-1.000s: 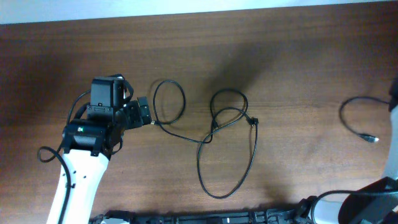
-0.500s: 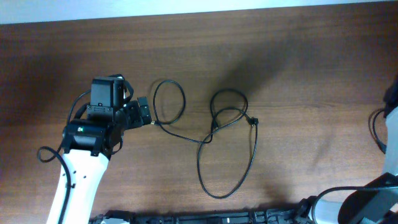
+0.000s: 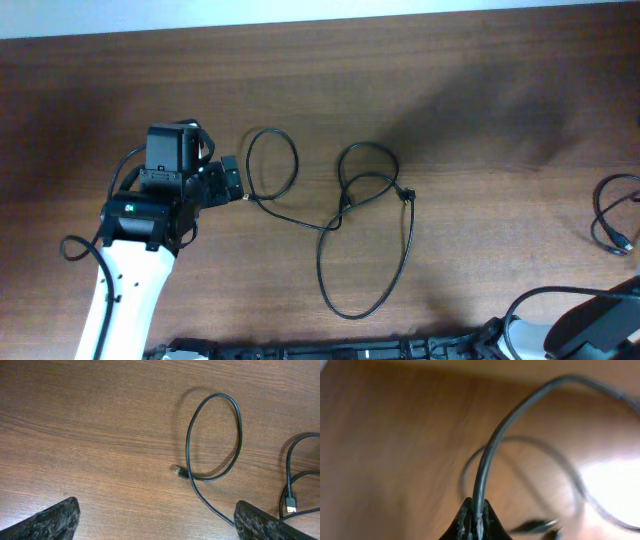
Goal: Untangle cables
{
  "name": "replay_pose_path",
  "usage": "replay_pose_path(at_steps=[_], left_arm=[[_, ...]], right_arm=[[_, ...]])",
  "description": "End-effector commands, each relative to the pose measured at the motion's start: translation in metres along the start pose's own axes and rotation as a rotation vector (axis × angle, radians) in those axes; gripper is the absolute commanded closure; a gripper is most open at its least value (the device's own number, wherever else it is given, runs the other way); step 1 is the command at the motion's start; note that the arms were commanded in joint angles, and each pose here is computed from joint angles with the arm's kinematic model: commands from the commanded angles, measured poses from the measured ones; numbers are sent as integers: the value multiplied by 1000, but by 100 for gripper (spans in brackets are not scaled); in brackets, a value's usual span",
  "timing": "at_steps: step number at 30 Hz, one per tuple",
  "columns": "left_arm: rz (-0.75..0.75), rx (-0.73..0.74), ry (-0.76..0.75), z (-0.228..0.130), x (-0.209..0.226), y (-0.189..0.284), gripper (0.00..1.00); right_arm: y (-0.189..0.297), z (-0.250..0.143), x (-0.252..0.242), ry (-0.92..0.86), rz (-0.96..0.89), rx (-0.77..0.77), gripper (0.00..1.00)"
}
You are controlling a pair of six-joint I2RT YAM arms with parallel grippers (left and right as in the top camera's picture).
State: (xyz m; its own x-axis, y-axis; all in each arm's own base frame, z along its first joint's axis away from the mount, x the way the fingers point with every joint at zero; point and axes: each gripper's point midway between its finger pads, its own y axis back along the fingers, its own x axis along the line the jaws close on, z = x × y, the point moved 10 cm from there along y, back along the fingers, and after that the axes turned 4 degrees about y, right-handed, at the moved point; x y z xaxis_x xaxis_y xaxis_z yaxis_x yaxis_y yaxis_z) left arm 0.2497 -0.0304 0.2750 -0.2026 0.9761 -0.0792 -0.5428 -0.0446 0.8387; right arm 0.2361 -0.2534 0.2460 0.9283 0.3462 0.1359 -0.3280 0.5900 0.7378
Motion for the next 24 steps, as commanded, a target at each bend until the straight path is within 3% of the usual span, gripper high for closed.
replay_pose_path(at_steps=[1, 5, 9, 11, 15, 19, 24], left_arm=[[-11, -18, -8, 4, 0, 4, 1], [-11, -17, -9, 4, 0, 4, 1], [-11, -17, -9, 4, 0, 4, 1], [-11, -18, -8, 4, 0, 4, 1], [-11, -17, -9, 4, 0, 4, 1], [-11, -17, -9, 4, 0, 4, 1], [-11, -18, -8, 4, 0, 4, 1]], right_arm=[[3, -8, 13, 28, 171, 89, 96], [-7, -14, 14, 154, 191, 125, 96], [-22, -25, 12, 166, 167, 201, 37], [-29, -32, 13, 168, 179, 248, 19], [-35, -42, 21, 239, 307, 319, 13], [-32, -45, 27, 292, 417, 344, 12], [-21, -51, 40, 397, 691, 372, 12]])
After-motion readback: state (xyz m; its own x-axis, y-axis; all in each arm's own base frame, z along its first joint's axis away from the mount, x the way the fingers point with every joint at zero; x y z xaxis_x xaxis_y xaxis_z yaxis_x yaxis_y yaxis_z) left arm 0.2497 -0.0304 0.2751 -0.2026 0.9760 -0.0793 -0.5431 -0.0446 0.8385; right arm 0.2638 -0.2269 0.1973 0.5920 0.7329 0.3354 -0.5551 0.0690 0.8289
